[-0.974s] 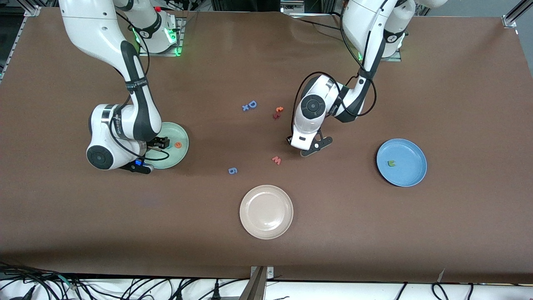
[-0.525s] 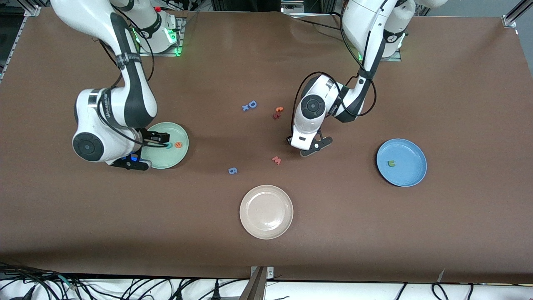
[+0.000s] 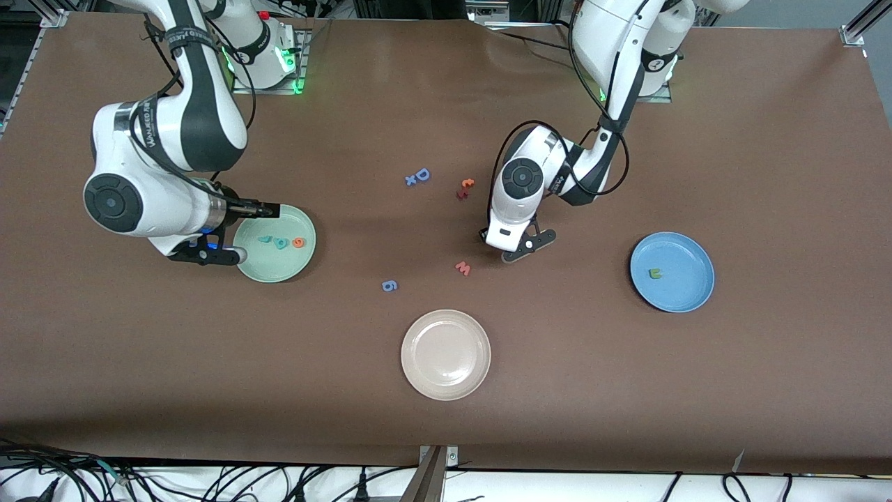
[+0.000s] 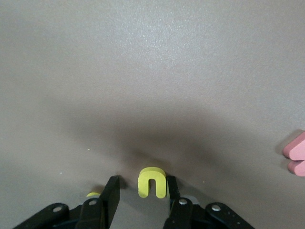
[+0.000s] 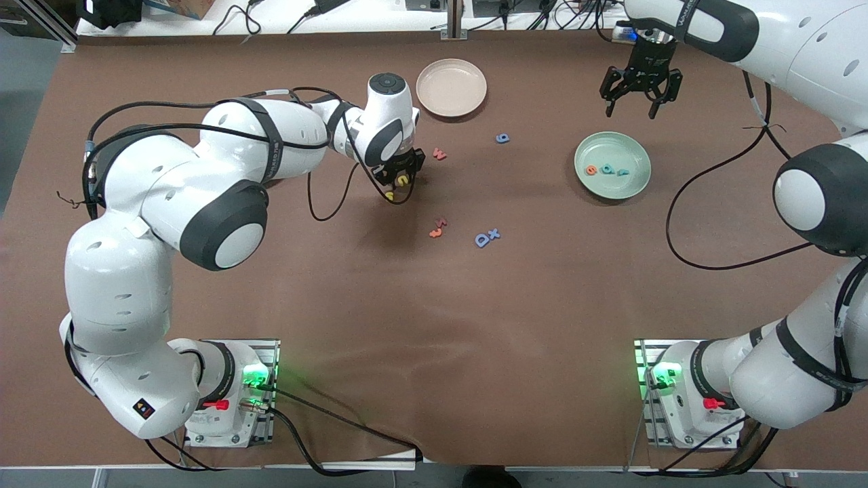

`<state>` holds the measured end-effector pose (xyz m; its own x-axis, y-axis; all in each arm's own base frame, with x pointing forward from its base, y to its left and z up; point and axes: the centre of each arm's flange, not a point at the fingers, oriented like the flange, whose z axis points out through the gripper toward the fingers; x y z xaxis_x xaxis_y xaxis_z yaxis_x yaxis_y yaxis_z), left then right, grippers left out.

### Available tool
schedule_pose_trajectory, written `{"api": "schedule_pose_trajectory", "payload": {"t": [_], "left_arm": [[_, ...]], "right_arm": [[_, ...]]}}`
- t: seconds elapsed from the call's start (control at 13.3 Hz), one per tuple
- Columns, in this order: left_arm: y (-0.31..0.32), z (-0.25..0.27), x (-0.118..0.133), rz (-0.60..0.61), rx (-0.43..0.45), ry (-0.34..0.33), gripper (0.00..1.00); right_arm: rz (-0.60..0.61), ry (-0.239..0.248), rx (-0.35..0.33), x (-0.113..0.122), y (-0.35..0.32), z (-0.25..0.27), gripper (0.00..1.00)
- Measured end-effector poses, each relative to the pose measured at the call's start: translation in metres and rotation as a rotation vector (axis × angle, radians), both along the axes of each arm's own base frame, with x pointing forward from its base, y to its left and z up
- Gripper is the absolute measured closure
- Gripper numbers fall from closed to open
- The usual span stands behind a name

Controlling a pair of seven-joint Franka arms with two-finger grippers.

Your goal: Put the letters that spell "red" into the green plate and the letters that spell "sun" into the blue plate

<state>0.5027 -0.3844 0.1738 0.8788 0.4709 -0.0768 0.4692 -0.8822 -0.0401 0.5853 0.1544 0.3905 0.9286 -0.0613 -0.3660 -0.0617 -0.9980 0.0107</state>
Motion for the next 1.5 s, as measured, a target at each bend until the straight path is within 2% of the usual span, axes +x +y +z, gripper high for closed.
{"api": "schedule_pose_trajectory", "payload": {"t": [0.15,0.37,0.6,0.67,0.75,0.82,0.9,1.27,1.35,1.5], "left_arm": [[-0.001,0.000,0.002,0.001,-0.010,-0.019,0.52],[-0.001,-0.001,0.002,0.001,-0.011,-0.021,0.52],[-0.001,-0.001,0.002,0.001,-0.011,-0.021,0.53],[-0.002,-0.002,0.002,0.001,-0.011,-0.022,0.56],[-0.002,-0.001,0.003,0.000,-0.012,-0.023,0.62],[-0.002,-0.001,0.003,0.000,-0.013,-0.024,0.63],[-0.003,-0.001,0.003,0.000,-0.013,-0.025,0.71],[-0.002,0.000,0.005,-0.012,-0.014,-0.028,0.74],[0.002,0.002,0.009,-0.037,-0.013,-0.029,0.74],[0.032,0.020,0.033,-0.115,-0.008,-0.017,0.74]], "right_arm": [[0.020,-0.005,0.002,-0.003,0.011,0.003,0.00],[0.082,-0.048,-0.059,-0.005,0.019,0.019,0.00],[0.120,-0.083,-0.072,-0.007,0.033,0.033,0.00],[0.123,-0.085,-0.072,-0.007,0.035,0.034,0.00],[0.124,-0.085,-0.073,-0.008,0.036,0.034,0.00],[0.125,-0.085,-0.074,-0.008,0.035,0.033,0.00],[0.126,-0.084,-0.077,-0.008,0.035,0.033,0.00],[0.126,-0.075,-0.092,-0.008,0.031,0.027,0.00],[0.124,-0.077,-0.093,-0.007,0.030,0.027,0.00],[0.116,-0.073,-0.099,-0.005,0.025,0.023,0.00]]}}
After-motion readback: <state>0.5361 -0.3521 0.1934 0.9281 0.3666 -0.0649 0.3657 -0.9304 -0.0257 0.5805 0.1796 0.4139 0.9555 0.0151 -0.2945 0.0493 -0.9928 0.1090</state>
